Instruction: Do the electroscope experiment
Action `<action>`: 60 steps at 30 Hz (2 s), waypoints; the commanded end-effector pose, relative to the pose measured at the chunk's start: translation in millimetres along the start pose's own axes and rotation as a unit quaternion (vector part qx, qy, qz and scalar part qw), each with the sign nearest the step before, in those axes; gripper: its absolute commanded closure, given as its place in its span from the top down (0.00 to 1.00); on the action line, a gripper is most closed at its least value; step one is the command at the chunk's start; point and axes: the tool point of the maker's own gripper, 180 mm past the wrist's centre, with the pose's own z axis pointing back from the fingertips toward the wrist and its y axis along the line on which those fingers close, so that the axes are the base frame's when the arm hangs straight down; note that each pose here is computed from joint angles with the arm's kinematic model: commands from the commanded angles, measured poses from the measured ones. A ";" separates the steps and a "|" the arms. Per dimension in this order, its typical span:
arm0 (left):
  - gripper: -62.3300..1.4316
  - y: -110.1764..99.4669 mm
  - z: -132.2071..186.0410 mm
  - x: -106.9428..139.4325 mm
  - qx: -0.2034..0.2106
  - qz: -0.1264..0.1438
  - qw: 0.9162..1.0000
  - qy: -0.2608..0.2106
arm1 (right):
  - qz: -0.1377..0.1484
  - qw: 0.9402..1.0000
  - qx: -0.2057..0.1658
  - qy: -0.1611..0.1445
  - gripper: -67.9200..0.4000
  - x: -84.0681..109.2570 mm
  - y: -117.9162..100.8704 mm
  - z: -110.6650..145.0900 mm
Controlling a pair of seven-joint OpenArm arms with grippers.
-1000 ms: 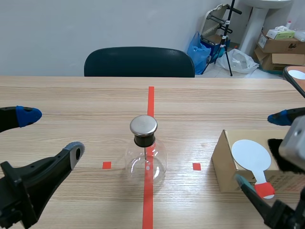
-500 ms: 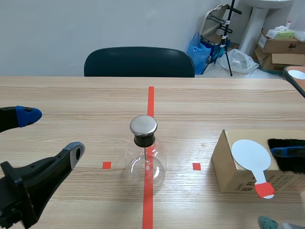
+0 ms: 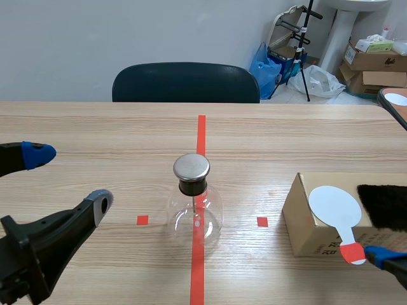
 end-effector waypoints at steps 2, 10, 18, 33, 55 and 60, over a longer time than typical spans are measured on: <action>1.00 -0.5 -0.9 8.6 -0.001 -0.001 1.000 -0.016 | 0.014 0.999 -0.035 0.001 1.00 -6.0 -7.0 -7.1; 1.00 -0.5 -0.9 8.5 -0.001 -0.001 1.000 -0.015 | 0.027 0.996 -0.064 0.050 1.00 -34.4 7.0 -16.2; 1.00 -0.5 -0.9 8.6 -0.001 -0.001 1.000 -0.016 | 0.033 0.993 -0.087 0.079 1.00 -52.9 -3.2 -29.5; 1.00 -0.5 -0.9 8.6 -0.001 -0.001 1.000 -0.016 | 0.044 0.989 -0.124 0.070 1.00 -55.2 -24.6 -49.4; 1.00 -0.5 -0.9 8.6 -0.001 -0.001 1.000 -0.016 | 0.052 0.990 -0.125 0.040 1.00 -42.3 -25.3 -55.5; 1.00 -0.5 -0.9 8.6 -0.001 -0.001 1.000 -0.016 | 0.051 0.990 -0.125 0.047 1.00 -44.9 -25.5 -55.3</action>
